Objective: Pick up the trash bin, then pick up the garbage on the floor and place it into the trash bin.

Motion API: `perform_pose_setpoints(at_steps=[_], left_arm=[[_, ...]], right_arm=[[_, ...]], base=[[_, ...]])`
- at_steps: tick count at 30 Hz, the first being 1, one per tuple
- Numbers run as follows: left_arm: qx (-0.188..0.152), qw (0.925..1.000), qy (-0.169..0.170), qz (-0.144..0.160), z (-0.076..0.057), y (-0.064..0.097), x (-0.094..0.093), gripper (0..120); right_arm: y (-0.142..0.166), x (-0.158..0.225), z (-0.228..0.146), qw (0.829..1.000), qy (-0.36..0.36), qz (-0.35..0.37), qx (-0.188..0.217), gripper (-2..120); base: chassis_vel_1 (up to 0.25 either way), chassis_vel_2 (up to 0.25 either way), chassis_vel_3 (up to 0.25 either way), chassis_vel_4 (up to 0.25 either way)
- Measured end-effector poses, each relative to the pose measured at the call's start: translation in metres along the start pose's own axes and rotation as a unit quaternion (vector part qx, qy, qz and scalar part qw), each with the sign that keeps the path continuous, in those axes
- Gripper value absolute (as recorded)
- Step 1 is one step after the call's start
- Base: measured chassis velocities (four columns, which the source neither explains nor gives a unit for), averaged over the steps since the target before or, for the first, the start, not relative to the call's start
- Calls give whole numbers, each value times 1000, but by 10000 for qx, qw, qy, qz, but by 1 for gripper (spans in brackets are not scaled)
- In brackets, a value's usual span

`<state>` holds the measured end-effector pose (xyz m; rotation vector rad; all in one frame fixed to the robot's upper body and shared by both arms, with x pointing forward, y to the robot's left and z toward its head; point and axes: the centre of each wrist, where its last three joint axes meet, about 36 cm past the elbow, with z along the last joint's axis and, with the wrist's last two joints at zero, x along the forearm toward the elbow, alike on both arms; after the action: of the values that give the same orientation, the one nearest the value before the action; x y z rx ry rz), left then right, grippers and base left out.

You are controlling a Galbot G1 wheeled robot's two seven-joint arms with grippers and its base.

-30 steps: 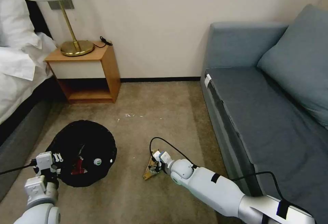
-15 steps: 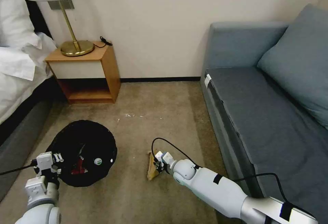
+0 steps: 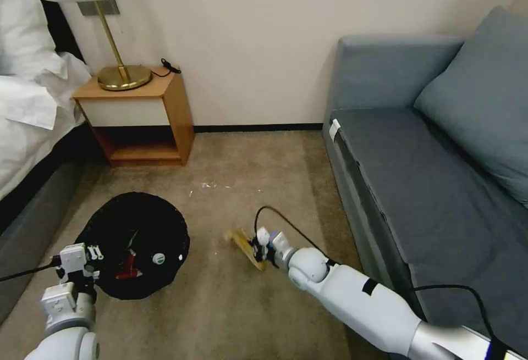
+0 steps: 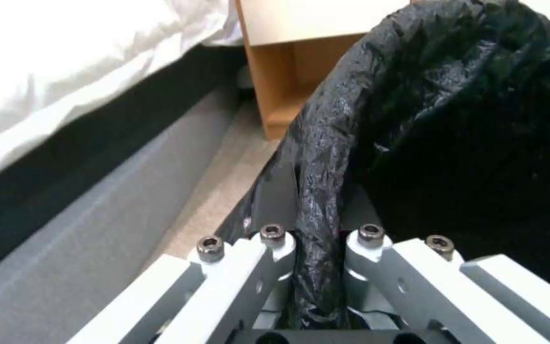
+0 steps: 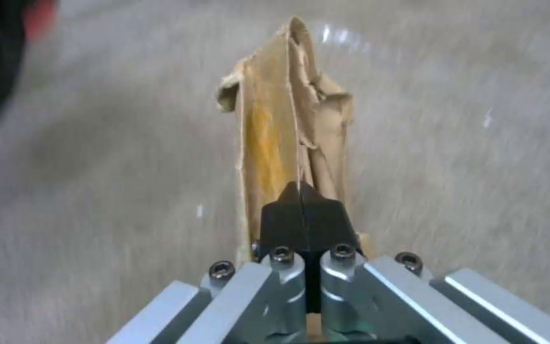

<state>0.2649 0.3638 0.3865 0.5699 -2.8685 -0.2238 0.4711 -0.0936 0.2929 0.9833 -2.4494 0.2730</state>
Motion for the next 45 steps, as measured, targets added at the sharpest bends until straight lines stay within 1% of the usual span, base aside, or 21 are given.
perform_pose_setpoints(at_steps=[4, 5, 7, 10, 12, 13, 15, 16, 17, 20, 21, 22, 24, 26, 30, 35, 39, 40, 43, 44, 45], left_arm=[[108, 9999, 51, 45, 2, -1, -3, 5], [108, 9999, 51, 45, 2, -1, -3, 5], [137, 9999, 75, 66, 2, 0, -3, 5], [193, 9997, 105, 87, 1, 0, -3, 5], [341, 9992, 127, 187, -5, -2, 2, 5], [341, 9992, 127, 187, -5, -2, 2, 5], [459, 9985, 135, 282, -10, -5, 7, 5], [459, 9985, 135, 282, -10, -5, 7, 5], [551, 9977, 163, 354, -13, -7, 13, 5], [615, 9972, 171, 394, -15, -8, 16, 5], [786, 9955, 192, 484, -19, -10, 22, 5], [786, 9955, 192, 484, -19, -10, 22, 5], [1025, 9927, 232, 592, -26, -13, 25, 5], [1138, 9911, 243, 645, -30, -14, 26, 5], [1457, 9854, 288, 833, -42, -17, 30, 5], [1490, 9844, 321, 876, -43, -18, 31, 5], [1511, 9838, 343, 902, -43, -19, 33, 5], [1511, 9838, 343, 902, -43, -19, 33, 5], [1531, 9834, 325, 919, -46, -19, 34, 5], [1531, 9834, 325, 919, -46, -19, 34, 5], [1526, 9836, 318, 907, -47, -18, 34, 5]], right_arm=[[2, 19, -32, 9986, -499, -30, -168, 0], [2, 19, -32, 9986, -499, -30, -168, 0], [9, 29, -54, 9951, -934, -145, -286, 0], [14, 33, -62, 9912, -1249, -284, -346, 0], [24, 37, -69, 9784, -1891, -703, -448, 0], [24, 37, -69, 9784, -1891, -703, -448, 0], [38, 34, -71, 9623, -2414, -1142, -512, 0], [38, 34, -71, 9623, -2414, -1142, -512, 0], [48, 32, -70, 9533, -2622, -1391, -563, 0], [53, 30, -70, 9489, -2705, -1515, -588, 0], [61, 24, -65, 9404, -2821, -1801, -601, 0], [61, 24, -65, 9404, -2821, -1801, -601, 0], [68, 17, -60, 9315, -2930, -2080, -564, 0], [70, 15, -59, 9286, -2960, -2171, -547, 0], [74, 12, -56, 9307, -2884, -2214, -408, 0], [73, 9, -52, 9336, -2789, -2219, -363, 0], [72, 10, -49, 9340, -2719, -2288, -378, 19], [72, 10, -49, 9340, -2719, -2288, -378, 19], [72, 13, -50, 9324, -2754, -2311, -379, 32], [72, 13, -50, 9324, -2754, -2311, -379, 32], [71, 16, -52, 9311, -2801, -2306, -382, 36]], base=[[0, 0, 0, 0], [0, 0, 0, 0], [0, 0, 0, 0], [0, 0, 0, 0], [0, 0, 0, 0], [0, 0, 0, 0], [0, 0, 0, 0], [0, 0, 0, 0], [0, 0, 0, 0], [0, 0, 0, 0], [0, 0, 0, 0], [0, 0, 0, 0], [0, 0, 0, 0], [0, 0, 0, 0], [0, 0, 0, 0], [0, 0, 0, 0], [0, 0, 0, 0], [0, 0, 0, 0], [0, 0, 0, 0], [0, 0, 0, 0], [0, 0, 0, 0]])
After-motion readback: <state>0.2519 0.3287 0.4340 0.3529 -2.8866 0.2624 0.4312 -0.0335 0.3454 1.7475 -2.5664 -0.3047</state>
